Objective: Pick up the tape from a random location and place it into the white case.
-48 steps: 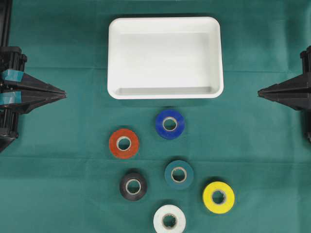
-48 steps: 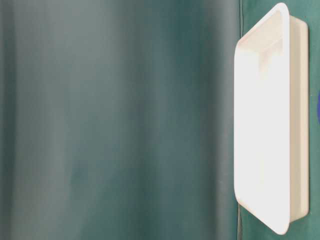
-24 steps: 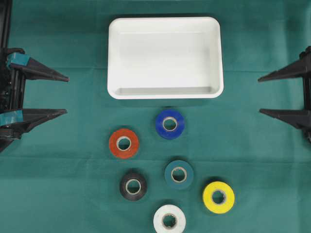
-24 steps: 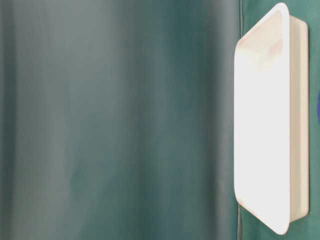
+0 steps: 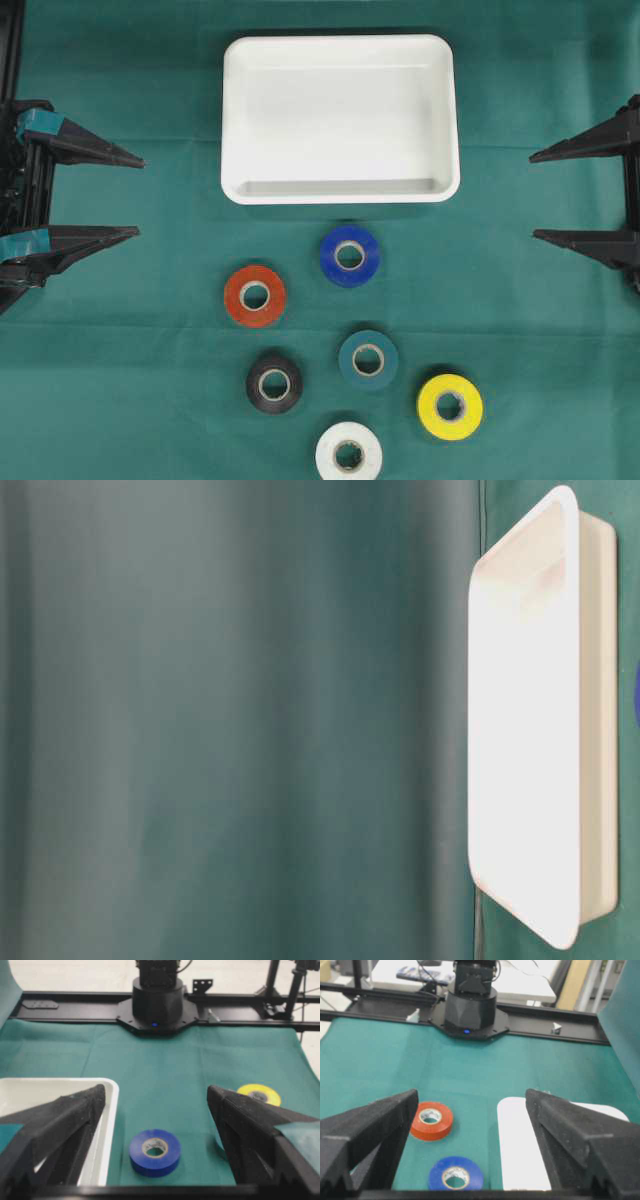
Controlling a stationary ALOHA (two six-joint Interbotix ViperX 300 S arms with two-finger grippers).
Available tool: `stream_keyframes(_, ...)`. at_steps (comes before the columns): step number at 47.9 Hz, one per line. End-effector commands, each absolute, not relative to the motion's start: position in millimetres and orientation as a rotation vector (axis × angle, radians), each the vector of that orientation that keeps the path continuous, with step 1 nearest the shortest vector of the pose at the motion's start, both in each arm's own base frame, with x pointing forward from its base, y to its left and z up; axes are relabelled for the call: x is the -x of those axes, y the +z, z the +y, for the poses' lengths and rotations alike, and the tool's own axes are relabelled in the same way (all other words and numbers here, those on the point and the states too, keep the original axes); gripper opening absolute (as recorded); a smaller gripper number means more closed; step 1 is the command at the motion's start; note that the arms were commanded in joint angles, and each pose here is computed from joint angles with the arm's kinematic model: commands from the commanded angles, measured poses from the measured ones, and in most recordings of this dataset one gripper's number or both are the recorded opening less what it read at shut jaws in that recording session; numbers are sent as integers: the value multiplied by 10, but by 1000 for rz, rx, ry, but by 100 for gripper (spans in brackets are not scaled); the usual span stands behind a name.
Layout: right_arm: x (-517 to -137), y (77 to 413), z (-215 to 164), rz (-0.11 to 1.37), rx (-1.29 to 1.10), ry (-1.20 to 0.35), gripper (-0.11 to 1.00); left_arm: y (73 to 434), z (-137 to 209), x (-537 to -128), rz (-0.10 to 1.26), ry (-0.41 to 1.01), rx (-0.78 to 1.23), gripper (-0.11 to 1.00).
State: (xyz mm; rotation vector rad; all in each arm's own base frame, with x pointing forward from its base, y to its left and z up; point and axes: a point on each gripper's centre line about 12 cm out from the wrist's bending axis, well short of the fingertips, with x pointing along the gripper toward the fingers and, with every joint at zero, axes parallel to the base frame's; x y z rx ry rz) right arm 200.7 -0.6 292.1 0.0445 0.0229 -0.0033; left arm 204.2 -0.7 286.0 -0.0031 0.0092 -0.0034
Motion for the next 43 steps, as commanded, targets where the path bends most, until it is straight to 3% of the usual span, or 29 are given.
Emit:
stream_keyframes(1,-2031,3024,-9,0,-48,-4,90,2966,-10,-2069,-17,-5,5,98)
stream_keyframes(23,-2035,3028,-12,0,-43,-5,90,2957,-17,-2147,-8,-8,3,98)
stream_keyframes(43,-2043,3018,-8,5,-40,-4,89,2981,-25,-2612,31,-10,3,98)
